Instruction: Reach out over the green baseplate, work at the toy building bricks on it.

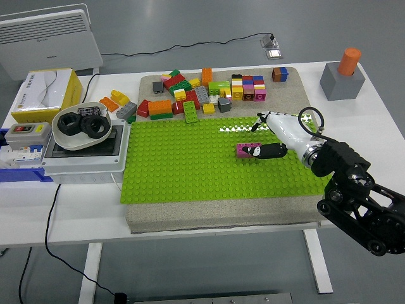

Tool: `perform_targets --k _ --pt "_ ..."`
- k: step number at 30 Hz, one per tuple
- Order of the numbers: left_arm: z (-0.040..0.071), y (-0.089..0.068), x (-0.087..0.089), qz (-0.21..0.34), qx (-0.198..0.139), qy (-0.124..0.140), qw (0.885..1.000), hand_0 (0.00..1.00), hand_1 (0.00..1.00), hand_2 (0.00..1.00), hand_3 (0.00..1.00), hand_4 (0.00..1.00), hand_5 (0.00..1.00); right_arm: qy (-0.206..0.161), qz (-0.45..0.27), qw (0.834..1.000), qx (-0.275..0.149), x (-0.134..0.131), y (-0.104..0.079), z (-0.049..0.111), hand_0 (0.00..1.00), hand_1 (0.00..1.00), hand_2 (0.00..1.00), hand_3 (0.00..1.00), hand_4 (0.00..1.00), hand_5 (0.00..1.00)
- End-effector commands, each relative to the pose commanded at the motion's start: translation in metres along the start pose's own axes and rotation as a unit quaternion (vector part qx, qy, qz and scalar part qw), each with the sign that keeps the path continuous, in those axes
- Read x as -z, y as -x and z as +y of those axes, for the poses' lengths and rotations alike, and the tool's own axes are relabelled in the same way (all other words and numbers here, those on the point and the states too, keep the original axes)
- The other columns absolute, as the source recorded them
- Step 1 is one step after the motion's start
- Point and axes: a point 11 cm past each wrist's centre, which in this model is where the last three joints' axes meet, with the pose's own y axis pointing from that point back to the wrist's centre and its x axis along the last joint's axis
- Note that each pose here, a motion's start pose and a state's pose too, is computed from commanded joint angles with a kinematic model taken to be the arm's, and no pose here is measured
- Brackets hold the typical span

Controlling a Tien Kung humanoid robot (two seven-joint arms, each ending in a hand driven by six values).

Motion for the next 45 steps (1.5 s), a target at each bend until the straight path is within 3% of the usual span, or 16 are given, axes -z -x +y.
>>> perform_targets --k 6,8,14,15,19,20,21,26,27,29,32,33,38,39,44,45 --pt "0.000 0.000 -0.001 -0.005 0.001 0.000 1.000 0.755 0.684 0.604 0.464 0.591 0.344 -0.015 -0.056 0.998 -0.037 -0.008 -0.011 0.014 0.862 0.889 0.901 0.630 0.847 0.544" --pt "0.000 0.001 -0.001 -0.008 0.001 0.000 1.000 0.755 0.683 0.604 0.468 0.589 0.343 -0.009 -0.078 0.996 -0.053 -0.019 -0.013 0.023 0.831 0.849 0.861 0.625 0.835 0.501" --pt "0.000 0.001 -0.001 -0.007 0.002 0.001 1.000 0.755 0.683 0.604 0.468 0.589 0.343 0.014 -0.110 0.991 -0.075 -0.046 -0.008 0.046 0.831 0.849 0.861 0.625 0.835 0.501" --pt "0.000 0.001 -0.002 -0.007 0.002 0.001 1.000 0.755 0.684 0.604 0.469 0.586 0.342 0.019 -0.114 0.990 -0.076 -0.050 -0.006 0.049 0.772 0.779 0.810 0.632 0.786 0.306" --pt "0.000 0.000 -0.003 -0.010 0.002 0.002 1.000 0.755 0.684 0.604 0.469 0.586 0.342 0.025 -0.118 0.989 -0.085 -0.055 -0.007 0.053 0.772 0.779 0.810 0.632 0.786 0.306" --pt "0.000 -0.001 -0.003 -0.010 0.002 0.003 1.000 0.755 0.684 0.604 0.469 0.586 0.342 0.025 -0.119 0.988 -0.092 -0.056 -0.012 0.054 0.772 0.779 0.810 0.632 0.786 0.306" --pt "0.000 -0.002 -0.004 -0.010 0.002 0.003 1.000 0.755 0.684 0.605 0.463 0.588 0.336 0.025 -0.119 0.988 -0.098 -0.057 -0.017 0.054 0.735 0.669 0.681 0.527 0.761 0.232" --pt "0.000 -0.006 -0.004 0.001 -0.001 0.005 1.000 0.755 0.684 0.605 0.463 0.588 0.336 0.028 -0.099 0.984 -0.143 -0.070 -0.060 0.069 0.735 0.669 0.681 0.527 0.761 0.232" --pt "0.000 -0.008 -0.004 0.004 -0.003 0.005 1.000 0.755 0.684 0.604 0.451 0.594 0.332 0.027 -0.092 0.984 -0.149 -0.072 -0.068 0.073 0.712 0.618 0.579 0.437 0.738 0.182" --pt "0.000 -0.011 -0.004 0.009 -0.007 0.007 1.000 0.755 0.684 0.604 0.451 0.594 0.332 0.021 -0.074 0.985 -0.158 -0.073 -0.084 0.080 0.712 0.618 0.579 0.437 0.738 0.182" --pt "0.000 -0.014 -0.007 0.004 -0.011 0.008 1.000 0.755 0.684 0.604 0.451 0.594 0.332 0.022 -0.048 0.987 -0.153 -0.076 -0.097 0.084 0.712 0.618 0.579 0.437 0.738 0.182" --pt "0.000 -0.014 -0.007 0.001 -0.012 0.008 1.000 0.755 0.684 0.604 0.438 0.595 0.335 0.026 -0.040 0.987 -0.151 -0.078 -0.100 0.085 0.439 0.369 0.396 0.406 0.729 0.161" --pt "0.000 -0.014 -0.006 0.000 -0.013 0.007 1.000 0.755 0.684 0.604 0.438 0.595 0.335 0.057 0.006 0.989 -0.134 -0.088 -0.112 0.087 0.439 0.369 0.396 0.406 0.729 0.161" --pt "0.000 -0.014 -0.004 0.001 -0.013 0.006 1.000 0.755 0.684 0.604 0.438 0.592 0.338 0.064 0.021 0.989 -0.128 -0.088 -0.116 0.085 0.312 0.271 0.331 0.432 0.731 0.144" --pt "-0.001 -0.013 -0.001 0.002 -0.011 0.004 1.000 0.755 0.684 0.604 0.438 0.592 0.338 0.093 0.096 0.987 -0.095 -0.079 -0.125 0.075 0.312 0.271 0.331 0.432 0.731 0.144" --pt "-0.001 -0.013 0.000 0.002 -0.010 0.003 1.000 0.755 0.686 0.604 0.434 0.596 0.334 0.101 0.114 0.985 -0.085 -0.077 -0.125 0.072 0.293 0.225 0.310 0.552 0.757 0.147"
